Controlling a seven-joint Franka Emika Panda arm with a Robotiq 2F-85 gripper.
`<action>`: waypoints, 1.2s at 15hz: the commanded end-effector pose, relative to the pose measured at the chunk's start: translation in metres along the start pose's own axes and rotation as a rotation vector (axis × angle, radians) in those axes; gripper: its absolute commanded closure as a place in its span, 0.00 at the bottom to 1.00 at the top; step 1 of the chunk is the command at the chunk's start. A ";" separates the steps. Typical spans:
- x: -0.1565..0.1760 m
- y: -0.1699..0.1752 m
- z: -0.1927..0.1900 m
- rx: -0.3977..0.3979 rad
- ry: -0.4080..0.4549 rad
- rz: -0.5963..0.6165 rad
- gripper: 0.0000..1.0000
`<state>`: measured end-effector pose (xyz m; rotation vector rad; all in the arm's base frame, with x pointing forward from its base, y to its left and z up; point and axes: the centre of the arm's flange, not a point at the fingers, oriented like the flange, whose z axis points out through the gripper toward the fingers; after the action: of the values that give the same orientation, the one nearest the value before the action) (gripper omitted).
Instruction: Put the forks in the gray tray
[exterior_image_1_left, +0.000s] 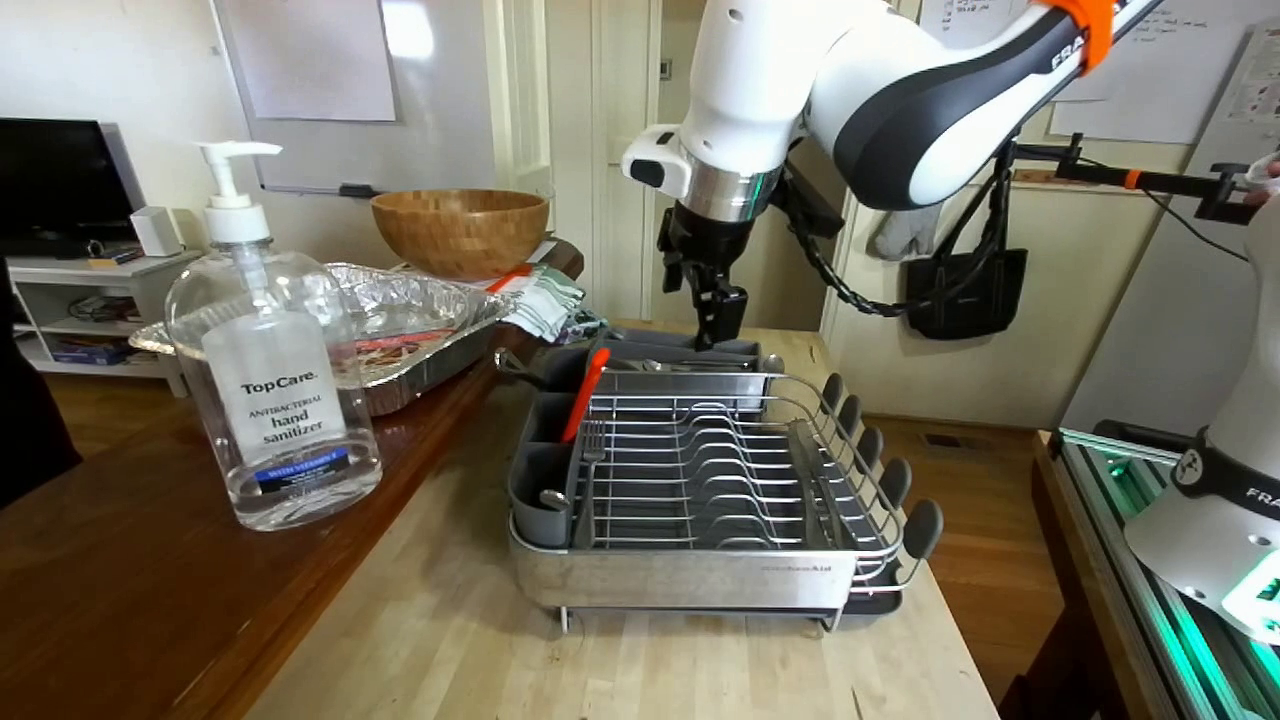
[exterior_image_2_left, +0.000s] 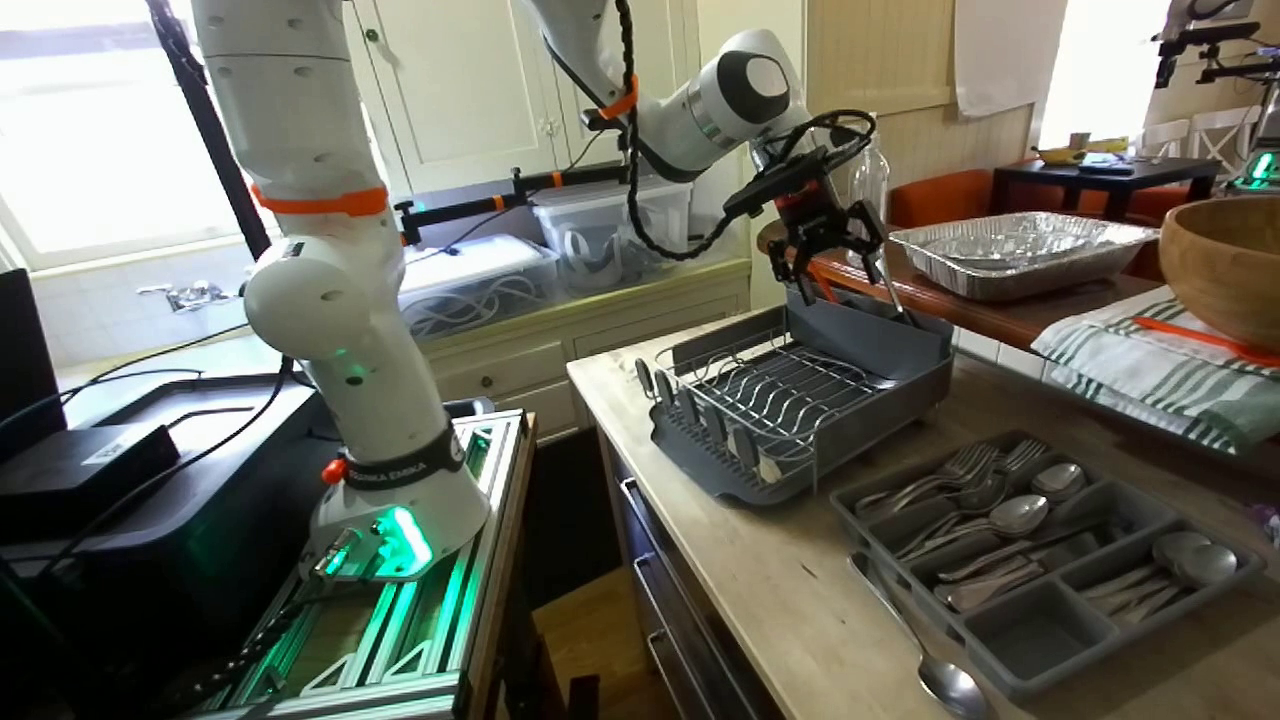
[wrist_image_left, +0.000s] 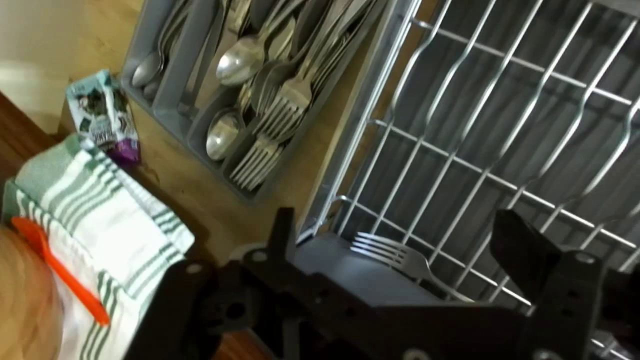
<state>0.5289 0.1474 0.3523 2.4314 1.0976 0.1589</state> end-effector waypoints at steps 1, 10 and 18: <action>0.002 -0.043 -0.012 -0.043 0.120 -0.157 0.00; -0.045 -0.126 0.010 -0.163 0.271 -0.567 0.00; -0.045 -0.100 0.011 -0.238 0.256 -0.667 0.00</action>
<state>0.4335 0.1679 0.3001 1.7583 1.8215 0.3615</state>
